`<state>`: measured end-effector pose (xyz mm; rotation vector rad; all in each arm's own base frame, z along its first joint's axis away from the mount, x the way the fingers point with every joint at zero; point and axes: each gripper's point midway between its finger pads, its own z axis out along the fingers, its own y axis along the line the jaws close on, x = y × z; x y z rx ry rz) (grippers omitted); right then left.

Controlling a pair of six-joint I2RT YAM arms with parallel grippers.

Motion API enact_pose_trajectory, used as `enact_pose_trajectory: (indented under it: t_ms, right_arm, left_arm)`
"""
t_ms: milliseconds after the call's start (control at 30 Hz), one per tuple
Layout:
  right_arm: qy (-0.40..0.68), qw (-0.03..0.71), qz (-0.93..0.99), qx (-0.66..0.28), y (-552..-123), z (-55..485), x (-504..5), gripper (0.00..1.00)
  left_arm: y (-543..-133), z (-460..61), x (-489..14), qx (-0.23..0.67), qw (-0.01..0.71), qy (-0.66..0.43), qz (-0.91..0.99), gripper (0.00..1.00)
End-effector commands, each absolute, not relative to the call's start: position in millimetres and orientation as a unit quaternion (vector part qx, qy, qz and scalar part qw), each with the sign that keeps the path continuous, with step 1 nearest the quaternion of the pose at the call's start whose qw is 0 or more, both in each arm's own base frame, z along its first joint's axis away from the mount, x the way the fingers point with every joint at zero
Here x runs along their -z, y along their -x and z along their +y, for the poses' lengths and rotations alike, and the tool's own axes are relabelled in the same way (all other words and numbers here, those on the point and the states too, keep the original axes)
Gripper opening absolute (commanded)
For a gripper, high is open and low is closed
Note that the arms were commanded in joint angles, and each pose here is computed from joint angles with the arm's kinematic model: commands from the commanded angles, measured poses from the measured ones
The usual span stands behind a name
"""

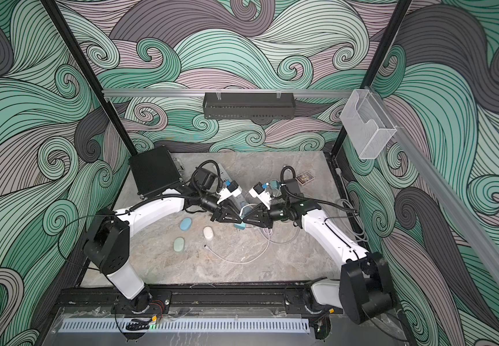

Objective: Charge the bluetooth headset
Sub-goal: Pick up the plug from the center of the board.

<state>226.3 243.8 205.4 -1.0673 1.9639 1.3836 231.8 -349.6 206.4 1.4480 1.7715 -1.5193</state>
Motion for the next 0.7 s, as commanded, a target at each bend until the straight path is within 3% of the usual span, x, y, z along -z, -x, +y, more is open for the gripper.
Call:
enact_pose_trajectory:
  t_ms: [0, 133, 400, 667]
  right_arm:
    - [0.404, 0.254, 0.709, -0.519, -224.9, 249.1, -212.6, 0.14]
    - [0.405, 0.262, 0.707, -0.517, -225.8, 248.7, -218.6, 0.10]
    - [0.393, 0.292, 0.712, -0.504, -227.8, 239.1, -232.2, 0.08]
    - [0.379, 0.319, 0.708, -0.503, -233.1, 238.2, -241.1, 0.06]
  left_arm:
    - [-227.6, -357.9, -240.7, 0.564, 0.228, -0.543, 0.579, 0.00]
    - [-229.6, -358.3, -241.4, 0.559, 0.232, -0.543, 0.582, 0.04]
    - [-236.2, -349.8, -239.4, 0.544, 0.240, -0.538, 0.597, 0.33]
    - [-233.5, -342.4, -236.4, 0.541, 0.241, -0.534, 0.603, 0.40]
